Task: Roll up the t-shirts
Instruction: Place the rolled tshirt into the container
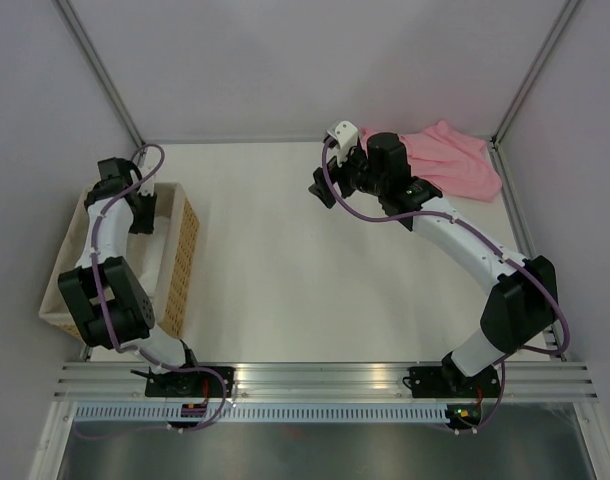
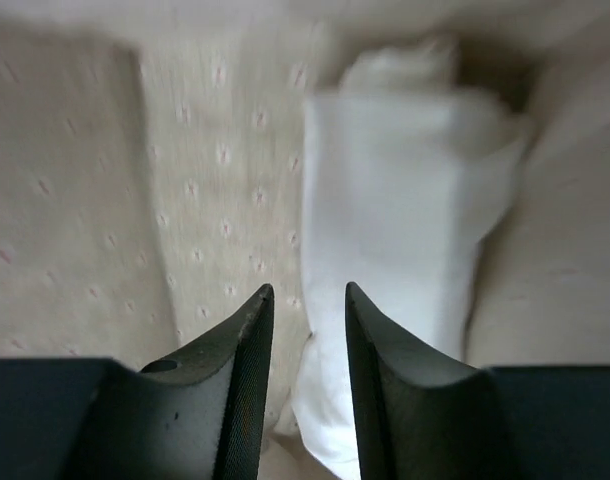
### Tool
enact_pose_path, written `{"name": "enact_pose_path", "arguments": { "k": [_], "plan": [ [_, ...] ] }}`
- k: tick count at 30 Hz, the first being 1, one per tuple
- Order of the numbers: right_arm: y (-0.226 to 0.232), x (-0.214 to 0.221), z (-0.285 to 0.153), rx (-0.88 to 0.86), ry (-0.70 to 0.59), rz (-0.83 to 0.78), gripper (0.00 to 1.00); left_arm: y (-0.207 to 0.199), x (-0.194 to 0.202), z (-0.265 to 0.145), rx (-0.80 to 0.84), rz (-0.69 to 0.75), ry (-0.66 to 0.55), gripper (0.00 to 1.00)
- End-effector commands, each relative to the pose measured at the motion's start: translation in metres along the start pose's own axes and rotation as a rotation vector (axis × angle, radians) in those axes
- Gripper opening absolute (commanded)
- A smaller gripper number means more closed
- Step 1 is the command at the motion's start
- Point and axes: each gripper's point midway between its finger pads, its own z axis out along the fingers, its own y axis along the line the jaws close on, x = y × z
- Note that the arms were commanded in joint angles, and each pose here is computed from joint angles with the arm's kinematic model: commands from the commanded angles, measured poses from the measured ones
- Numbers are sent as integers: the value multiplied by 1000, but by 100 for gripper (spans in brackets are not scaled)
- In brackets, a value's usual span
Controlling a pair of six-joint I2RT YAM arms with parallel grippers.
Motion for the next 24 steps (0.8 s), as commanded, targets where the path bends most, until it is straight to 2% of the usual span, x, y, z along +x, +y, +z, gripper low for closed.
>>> {"name": "enact_pose_path", "arguments": {
  "k": [1,6,8,9,12,13,17,18,19,22,24],
  "plan": [
    [-2,-31,0,5,-79,-19,98,-17,-62,-43,17,89,-187,40],
    [-10,-38,-8,67,-122,-4,98,-90,-131,-108,81,298,-403,42],
    [-17,-32,-11,119,-113,13,98,-133,-142,-133,146,382,-456,43],
    [-22,-42,-17,154,-148,10,98,-146,-144,-144,178,393,-469,43],
    [-36,-35,-29,260,-144,56,98,-200,-126,-150,300,470,-449,51],
    [-44,-25,-33,319,-128,78,98,-221,-117,-151,337,507,-442,58],
    [-49,-24,-58,405,-173,117,98,-263,-78,-140,438,578,-387,75],
    [-50,-25,-61,411,-186,115,98,-263,-80,-145,438,565,-402,83],
    [-49,-24,-63,413,-185,112,98,-262,-82,-148,433,559,-410,99],
    [-47,-25,-70,409,-175,106,98,-262,-88,-158,418,557,-448,100],
    [-46,-26,-74,414,-182,115,98,-272,-76,-150,449,569,-422,100]
  ]
}}
